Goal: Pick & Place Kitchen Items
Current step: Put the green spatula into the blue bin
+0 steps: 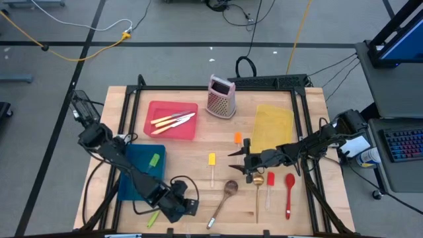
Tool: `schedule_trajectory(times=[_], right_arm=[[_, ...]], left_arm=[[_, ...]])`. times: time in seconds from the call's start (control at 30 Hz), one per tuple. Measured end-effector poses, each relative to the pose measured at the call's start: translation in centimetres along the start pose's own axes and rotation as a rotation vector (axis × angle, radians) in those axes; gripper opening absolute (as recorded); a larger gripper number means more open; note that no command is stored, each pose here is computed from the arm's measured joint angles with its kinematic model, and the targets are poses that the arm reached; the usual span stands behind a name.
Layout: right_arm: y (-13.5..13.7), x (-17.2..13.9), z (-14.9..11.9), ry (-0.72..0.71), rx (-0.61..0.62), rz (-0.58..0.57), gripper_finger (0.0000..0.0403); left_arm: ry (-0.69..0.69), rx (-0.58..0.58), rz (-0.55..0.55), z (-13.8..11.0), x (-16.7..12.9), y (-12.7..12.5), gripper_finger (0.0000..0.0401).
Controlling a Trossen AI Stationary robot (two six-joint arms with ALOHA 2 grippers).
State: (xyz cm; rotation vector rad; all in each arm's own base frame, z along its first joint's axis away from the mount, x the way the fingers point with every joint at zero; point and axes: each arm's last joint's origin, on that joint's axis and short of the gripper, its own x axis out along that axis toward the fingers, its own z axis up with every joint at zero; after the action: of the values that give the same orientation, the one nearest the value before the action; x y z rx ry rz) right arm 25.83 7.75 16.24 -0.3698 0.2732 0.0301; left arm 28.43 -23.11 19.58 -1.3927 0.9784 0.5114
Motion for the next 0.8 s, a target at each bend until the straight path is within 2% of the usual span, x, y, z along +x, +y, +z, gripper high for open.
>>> schedule_trajectory(times=[0.1, 0.23, 0.47, 0.7, 0.8], right_arm=[[0.0, 0.0, 0.1, -0.006, 0.002, -0.002, 0.0196], [0.0, 0.0, 0.1, -0.006, 0.004, -0.002, 0.0196], [0.0, 0.0, 0.1, -0.006, 0.053, -0.001, 0.0196], [0.0, 0.0, 0.1, -0.009, 0.063, -0.001, 0.0196], [0.0, 0.0, 0.1, -0.009, 0.063, -0.002, 0.0196]], left_arm=[[-0.007, -0.010, 0.026, -0.2, -0.1, 0.4, 0.0115], [-0.038, -0.052, 0.113, -0.2, -0.1, 1.4, 0.0115], [-0.052, -0.102, 0.178, -0.3, 2.0, 2.4, 0.0115], [-0.025, -0.148, 0.301, 0.3, 3.8, 3.4, 0.0115], [-0.077, -0.130, 0.281, 0.6, 4.0, 3.4, 0.0115]])
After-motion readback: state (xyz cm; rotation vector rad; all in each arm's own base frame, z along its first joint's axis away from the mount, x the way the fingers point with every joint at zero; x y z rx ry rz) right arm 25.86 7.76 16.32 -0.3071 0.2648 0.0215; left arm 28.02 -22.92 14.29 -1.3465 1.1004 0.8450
